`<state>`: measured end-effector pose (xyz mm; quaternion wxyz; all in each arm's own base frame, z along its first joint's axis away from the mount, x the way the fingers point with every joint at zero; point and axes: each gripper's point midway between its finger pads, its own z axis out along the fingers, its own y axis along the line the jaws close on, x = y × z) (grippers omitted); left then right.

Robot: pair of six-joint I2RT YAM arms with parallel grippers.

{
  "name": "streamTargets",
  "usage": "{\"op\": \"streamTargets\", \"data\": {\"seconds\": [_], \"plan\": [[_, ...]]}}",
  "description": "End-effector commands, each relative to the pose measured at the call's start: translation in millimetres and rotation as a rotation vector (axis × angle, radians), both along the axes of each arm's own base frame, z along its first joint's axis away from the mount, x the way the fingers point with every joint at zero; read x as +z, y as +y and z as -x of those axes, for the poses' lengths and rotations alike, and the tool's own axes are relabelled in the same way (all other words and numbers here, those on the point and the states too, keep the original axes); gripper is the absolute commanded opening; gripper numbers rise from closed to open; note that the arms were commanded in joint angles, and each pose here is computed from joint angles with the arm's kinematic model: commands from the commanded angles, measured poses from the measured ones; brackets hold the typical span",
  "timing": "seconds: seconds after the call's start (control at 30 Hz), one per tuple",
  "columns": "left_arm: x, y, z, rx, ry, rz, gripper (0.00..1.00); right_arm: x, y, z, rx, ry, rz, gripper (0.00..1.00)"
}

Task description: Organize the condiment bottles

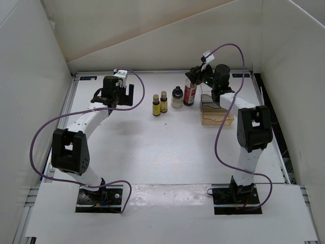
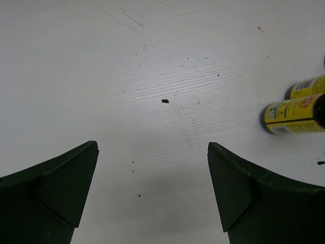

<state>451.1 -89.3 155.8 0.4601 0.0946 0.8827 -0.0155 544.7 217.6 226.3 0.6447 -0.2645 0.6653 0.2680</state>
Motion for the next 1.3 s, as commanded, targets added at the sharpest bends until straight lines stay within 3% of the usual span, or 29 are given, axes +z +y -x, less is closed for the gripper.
{"op": "streamTargets", "data": {"seconds": [0.0, 0.3, 0.9, 1.27], "plan": [[20.8, -1.9, -9.1, 0.0, -0.051, 0.026, 1.0, 16.8, 5.6, -2.4, 0.007, -0.025, -0.011, 0.0], [23.6, -1.6, -6.7, 0.003, -0.056, 0.032, 1.0, 49.4, 6.3, -0.1, 0.01, -0.121, 0.03, 0.0], [24.8, -7.9, -2.2, 0.004, -0.051, 0.084, 1.0, 163.9, -13.0, 1.0, -0.03, -0.339, 0.019, 0.0], [24.5, -9.8, -4.1, 0.0, -0.053, 0.095, 1.0, 218.6, -61.6, 5.3, -0.126, -0.439, -0.013, 0.0]]}}
